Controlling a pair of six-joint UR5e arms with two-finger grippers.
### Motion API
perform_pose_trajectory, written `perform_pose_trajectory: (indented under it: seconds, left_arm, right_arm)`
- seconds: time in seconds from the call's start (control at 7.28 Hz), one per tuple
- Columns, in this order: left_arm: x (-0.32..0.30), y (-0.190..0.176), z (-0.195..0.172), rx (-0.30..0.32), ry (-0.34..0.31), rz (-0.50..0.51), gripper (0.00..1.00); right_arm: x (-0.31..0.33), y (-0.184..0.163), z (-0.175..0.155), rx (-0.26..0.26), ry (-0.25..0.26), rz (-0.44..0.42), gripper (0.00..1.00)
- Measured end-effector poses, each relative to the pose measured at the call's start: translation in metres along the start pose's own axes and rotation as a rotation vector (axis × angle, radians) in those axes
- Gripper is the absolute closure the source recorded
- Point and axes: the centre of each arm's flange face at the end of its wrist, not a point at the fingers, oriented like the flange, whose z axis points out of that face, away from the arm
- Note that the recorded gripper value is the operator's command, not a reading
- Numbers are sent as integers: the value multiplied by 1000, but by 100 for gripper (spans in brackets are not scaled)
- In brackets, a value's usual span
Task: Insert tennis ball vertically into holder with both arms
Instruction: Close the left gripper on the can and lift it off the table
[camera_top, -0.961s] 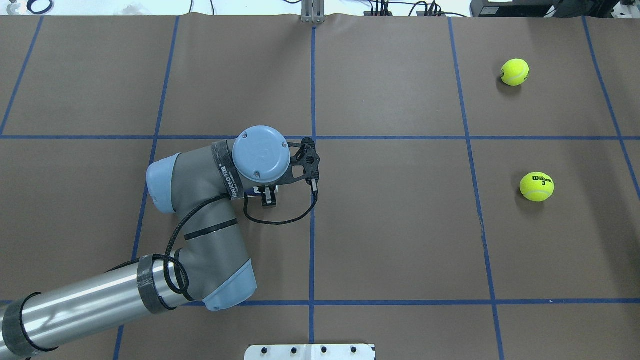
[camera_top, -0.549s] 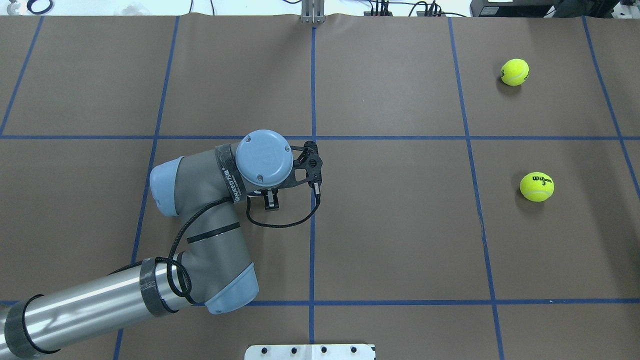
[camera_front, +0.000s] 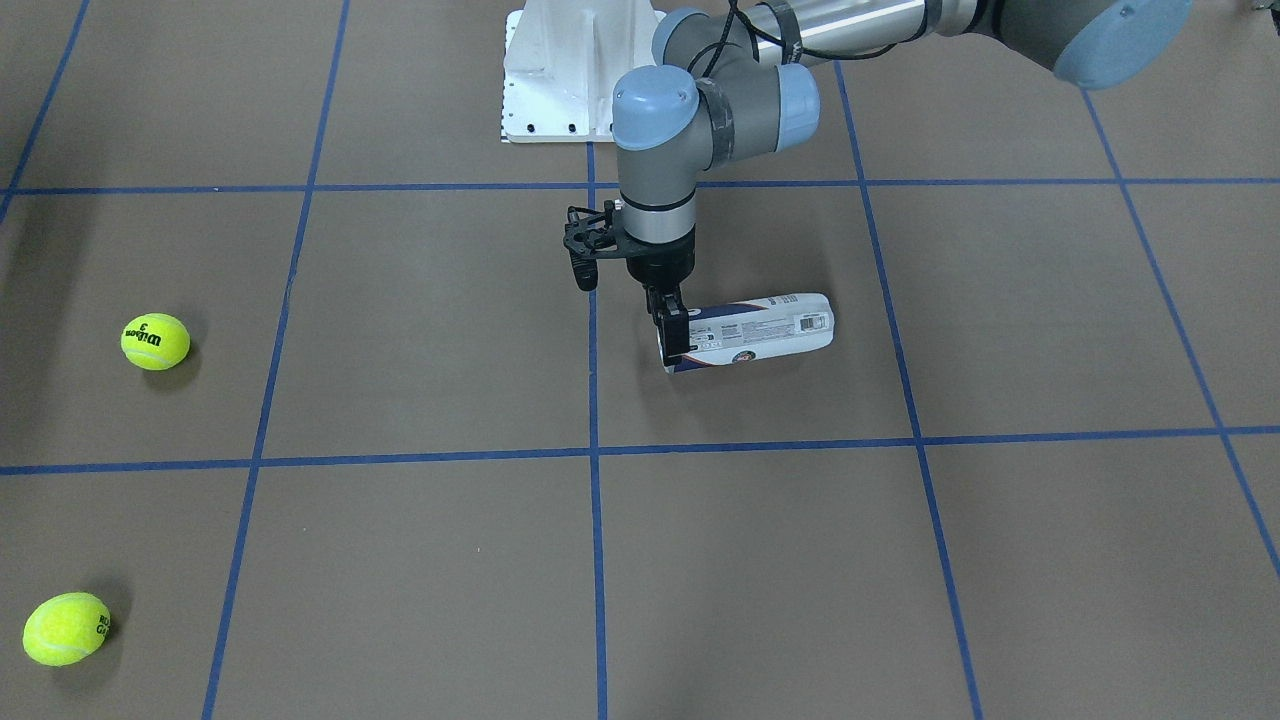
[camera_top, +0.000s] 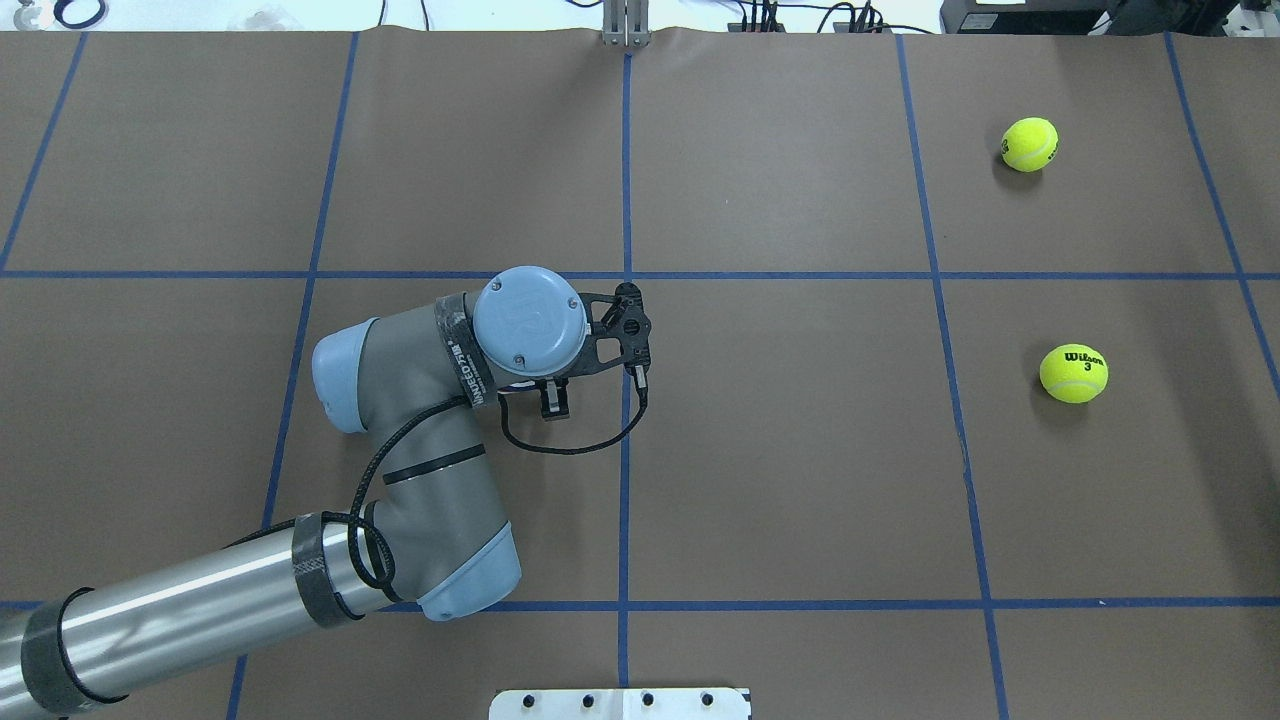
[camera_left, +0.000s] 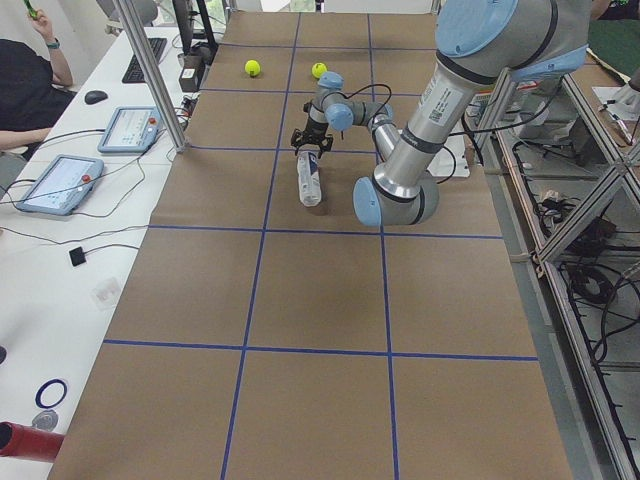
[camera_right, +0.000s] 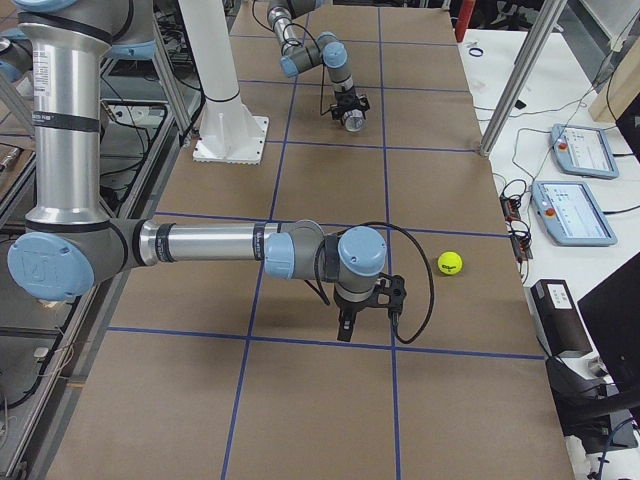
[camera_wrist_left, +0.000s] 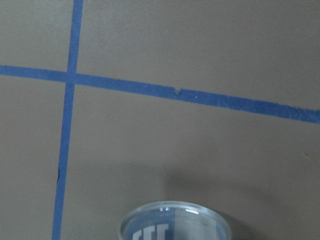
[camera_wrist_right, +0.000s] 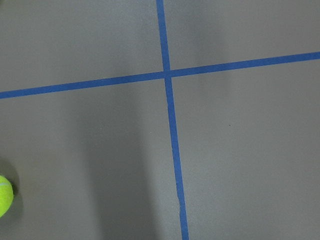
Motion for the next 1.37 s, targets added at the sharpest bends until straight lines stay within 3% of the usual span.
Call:
perform_pose_trajectory:
  seconds: [0.55, 0.69, 1.1, 1.37]
  left_arm:
    - [0, 4, 4, -11, 0, 5, 8]
    - [0, 5, 5, -14, 0, 5, 18]
    - [-2, 6, 3, -12, -1, -11, 72]
    - [-13, 2, -31, 49, -46, -68, 80]
  right_arm:
    - [-1, 0, 0, 1, -1, 2, 1]
    - [-1, 0, 0, 1, -1, 3, 1]
    - [0, 0, 0, 0, -2, 4, 1]
    - [-1, -1, -1, 2, -2, 3, 1]
